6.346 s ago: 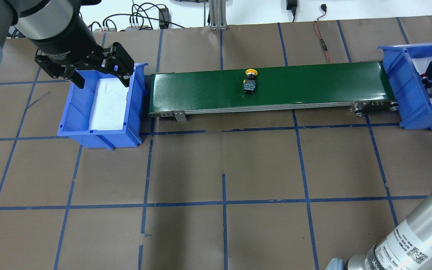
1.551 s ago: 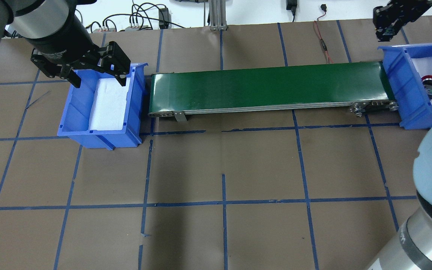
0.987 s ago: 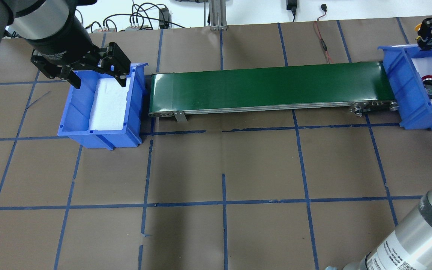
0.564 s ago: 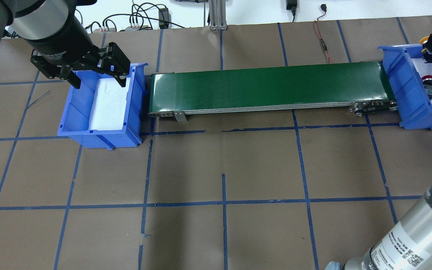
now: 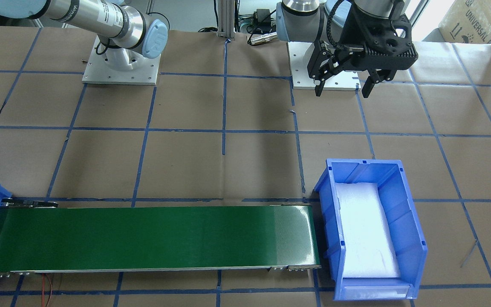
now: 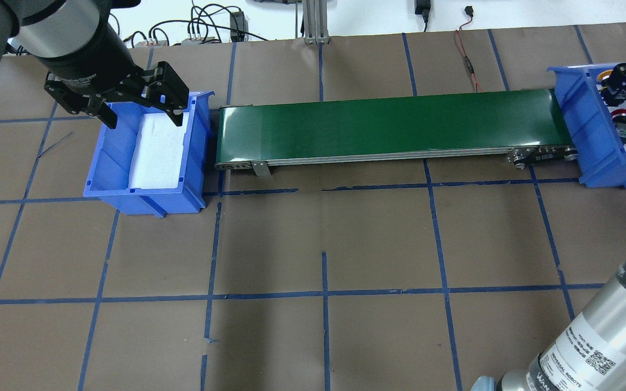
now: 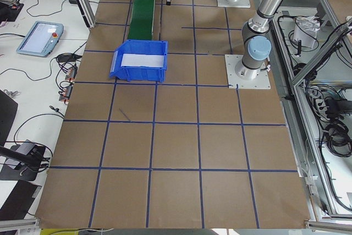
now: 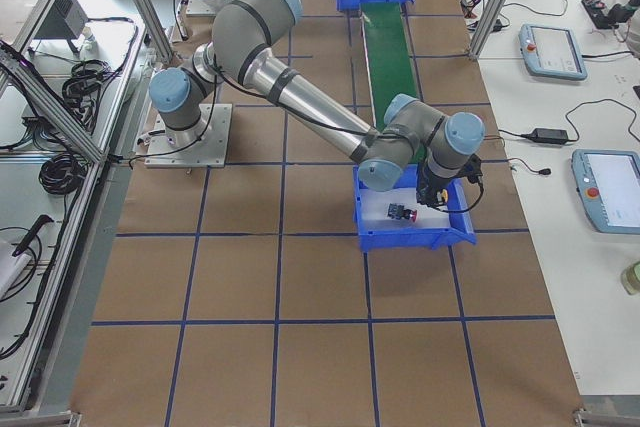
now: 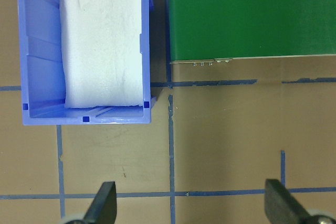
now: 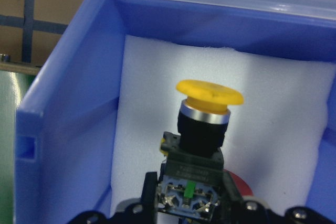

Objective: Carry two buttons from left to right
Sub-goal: 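Open the right gripper to release the yellow button in the bin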

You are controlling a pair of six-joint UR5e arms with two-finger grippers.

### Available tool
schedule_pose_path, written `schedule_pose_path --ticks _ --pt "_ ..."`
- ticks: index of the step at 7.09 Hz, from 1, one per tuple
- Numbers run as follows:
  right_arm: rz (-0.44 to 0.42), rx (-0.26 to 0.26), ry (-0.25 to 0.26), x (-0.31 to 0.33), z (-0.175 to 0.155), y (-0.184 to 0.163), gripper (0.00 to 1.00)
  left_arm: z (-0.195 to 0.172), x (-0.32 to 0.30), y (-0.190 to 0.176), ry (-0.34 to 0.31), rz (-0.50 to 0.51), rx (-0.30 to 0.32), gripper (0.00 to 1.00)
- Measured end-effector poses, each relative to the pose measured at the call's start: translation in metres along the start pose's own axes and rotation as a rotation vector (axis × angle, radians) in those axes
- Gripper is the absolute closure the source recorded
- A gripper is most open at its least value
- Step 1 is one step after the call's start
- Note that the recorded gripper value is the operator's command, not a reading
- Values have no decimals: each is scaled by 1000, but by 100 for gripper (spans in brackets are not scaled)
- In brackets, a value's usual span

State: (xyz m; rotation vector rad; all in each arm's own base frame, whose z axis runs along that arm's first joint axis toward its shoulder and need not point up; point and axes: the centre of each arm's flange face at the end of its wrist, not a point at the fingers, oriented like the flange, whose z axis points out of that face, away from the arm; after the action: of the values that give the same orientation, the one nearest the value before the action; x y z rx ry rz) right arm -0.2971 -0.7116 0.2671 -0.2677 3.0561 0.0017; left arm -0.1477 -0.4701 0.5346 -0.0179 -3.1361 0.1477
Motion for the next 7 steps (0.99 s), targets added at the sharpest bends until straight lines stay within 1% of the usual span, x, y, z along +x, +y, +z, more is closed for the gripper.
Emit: schedule_pose_path --ticks 1,2,3,4,5,7 --pt "0 -8 -6 1 7 0 77 0 0 0 0 0 1 0" --pt "1 -15 -9 1 10 0 61 -1 0 0 0 0 2 0" --pt "3 -19 -10 2 12 0 50 -1 0 -1 0 0 3 0" --pt "4 -19 -9 2 12 0 4 -1 -1 -1 -1 0 3 0" --pt "3 -17 -6 2 10 0 0 -1 -1 -1 -1 0 3 0" --pt "1 -13 0 1 2 1 0 -1 0 -5 0 -1 3 0"
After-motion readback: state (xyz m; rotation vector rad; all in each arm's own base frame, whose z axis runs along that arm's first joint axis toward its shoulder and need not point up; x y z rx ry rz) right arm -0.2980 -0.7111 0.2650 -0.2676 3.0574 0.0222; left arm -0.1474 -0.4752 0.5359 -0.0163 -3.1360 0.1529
